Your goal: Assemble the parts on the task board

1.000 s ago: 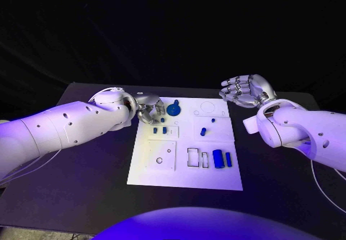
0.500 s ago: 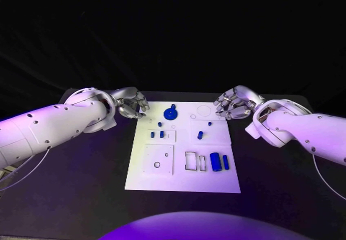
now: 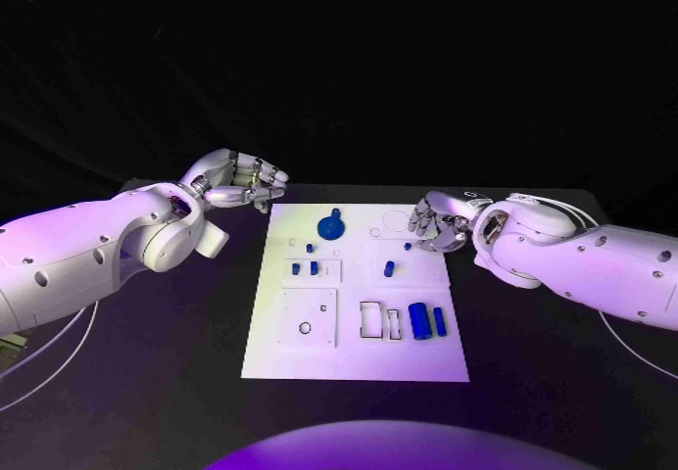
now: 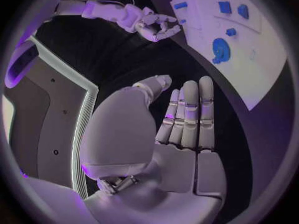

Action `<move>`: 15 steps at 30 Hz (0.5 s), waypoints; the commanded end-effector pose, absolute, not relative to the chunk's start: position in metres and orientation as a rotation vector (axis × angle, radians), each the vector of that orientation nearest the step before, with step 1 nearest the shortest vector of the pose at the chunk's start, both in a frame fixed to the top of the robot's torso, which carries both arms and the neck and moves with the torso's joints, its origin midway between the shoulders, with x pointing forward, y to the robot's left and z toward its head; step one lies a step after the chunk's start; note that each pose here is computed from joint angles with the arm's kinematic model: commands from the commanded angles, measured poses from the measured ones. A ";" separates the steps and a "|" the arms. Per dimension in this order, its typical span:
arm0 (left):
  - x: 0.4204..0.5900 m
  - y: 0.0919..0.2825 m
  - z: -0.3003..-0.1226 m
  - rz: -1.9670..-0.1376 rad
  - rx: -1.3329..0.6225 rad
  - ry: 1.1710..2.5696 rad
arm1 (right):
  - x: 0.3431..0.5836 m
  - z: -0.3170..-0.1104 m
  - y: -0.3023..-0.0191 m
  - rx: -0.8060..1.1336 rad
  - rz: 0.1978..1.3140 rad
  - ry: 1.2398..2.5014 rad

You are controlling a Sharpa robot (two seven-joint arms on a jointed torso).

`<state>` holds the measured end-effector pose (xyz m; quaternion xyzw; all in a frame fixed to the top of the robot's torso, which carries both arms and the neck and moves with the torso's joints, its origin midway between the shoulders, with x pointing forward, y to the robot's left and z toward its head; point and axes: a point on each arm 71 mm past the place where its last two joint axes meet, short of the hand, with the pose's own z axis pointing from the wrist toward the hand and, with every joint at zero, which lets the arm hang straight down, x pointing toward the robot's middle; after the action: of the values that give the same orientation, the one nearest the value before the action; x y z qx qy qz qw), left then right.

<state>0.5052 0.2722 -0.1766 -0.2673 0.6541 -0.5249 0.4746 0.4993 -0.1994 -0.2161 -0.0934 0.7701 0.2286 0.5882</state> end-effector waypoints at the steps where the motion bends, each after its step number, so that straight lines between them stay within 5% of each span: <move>1: 0.504 0.272 -0.169 -1.421 -0.773 1.476 | 0.500 -0.219 -0.197 -0.324 0.430 1.802; 15: 0.500 0.271 -0.167 -1.443 -0.785 1.467 | 0.495 -0.227 -0.178 -0.367 0.453 1.811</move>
<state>0.5003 0.2715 -0.1698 -0.3124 0.6074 -0.5728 0.4533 0.4963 -0.1797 -0.2250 -0.1418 0.7716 0.2052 0.5852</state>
